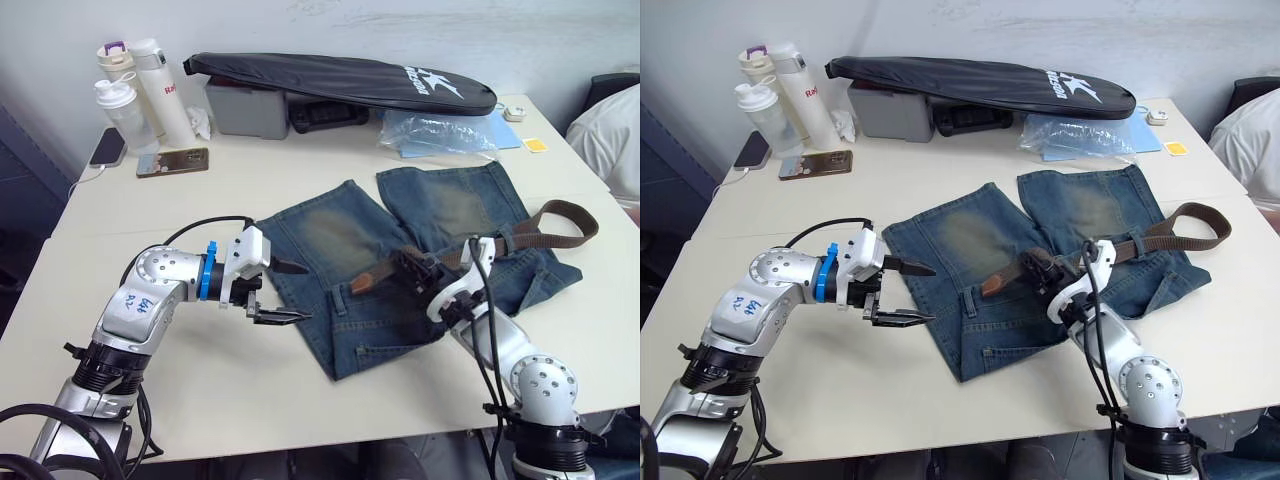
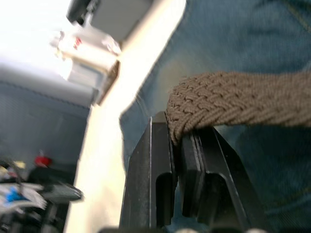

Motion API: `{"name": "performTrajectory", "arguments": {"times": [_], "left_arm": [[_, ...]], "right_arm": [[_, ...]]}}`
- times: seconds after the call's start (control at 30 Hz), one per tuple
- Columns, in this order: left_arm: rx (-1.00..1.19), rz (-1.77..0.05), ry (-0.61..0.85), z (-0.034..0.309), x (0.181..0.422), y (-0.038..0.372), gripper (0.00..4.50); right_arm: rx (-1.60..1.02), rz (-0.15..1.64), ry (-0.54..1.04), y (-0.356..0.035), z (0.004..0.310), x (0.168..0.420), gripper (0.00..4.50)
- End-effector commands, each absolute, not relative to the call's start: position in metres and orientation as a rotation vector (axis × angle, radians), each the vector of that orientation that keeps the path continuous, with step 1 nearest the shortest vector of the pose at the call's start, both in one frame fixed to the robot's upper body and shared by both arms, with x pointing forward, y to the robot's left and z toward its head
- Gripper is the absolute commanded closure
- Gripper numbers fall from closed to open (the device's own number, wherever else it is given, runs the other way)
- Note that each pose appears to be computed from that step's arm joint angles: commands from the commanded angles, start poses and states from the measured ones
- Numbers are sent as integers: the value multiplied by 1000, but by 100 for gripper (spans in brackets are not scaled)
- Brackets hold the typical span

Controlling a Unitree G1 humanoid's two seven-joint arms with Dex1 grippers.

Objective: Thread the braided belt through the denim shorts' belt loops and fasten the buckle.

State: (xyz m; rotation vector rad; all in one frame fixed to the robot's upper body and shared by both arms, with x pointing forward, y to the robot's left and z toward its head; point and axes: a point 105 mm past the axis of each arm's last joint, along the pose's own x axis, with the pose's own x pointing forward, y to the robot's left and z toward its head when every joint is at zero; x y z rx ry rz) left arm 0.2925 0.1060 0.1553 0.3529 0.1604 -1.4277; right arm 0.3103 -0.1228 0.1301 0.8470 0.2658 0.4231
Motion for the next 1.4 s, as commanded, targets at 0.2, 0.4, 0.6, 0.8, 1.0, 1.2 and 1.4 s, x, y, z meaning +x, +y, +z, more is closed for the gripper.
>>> {"name": "performTrajectory", "arguments": {"times": [0.2,0.4,0.6,0.8,1.0,1.2,1.4], "left_arm": [[412,-1407,276,140,291,117,0],[399,-1392,306,136,290,120,0],[459,-1366,442,116,285,129,0],[561,-1291,370,110,296,120,0],[562,-1254,148,130,302,98,0],[678,-1250,94,124,304,100,0],[673,-1246,99,124,305,106,0]], "right_arm": [[706,498,221,-99,129,306,442],[695,512,202,-86,121,314,442],[677,583,340,-64,95,310,442],[769,617,417,-48,85,315,442],[886,712,487,-32,90,305,442],[854,705,587,-32,72,303,442],[702,674,584,-26,54,309,442]]}}
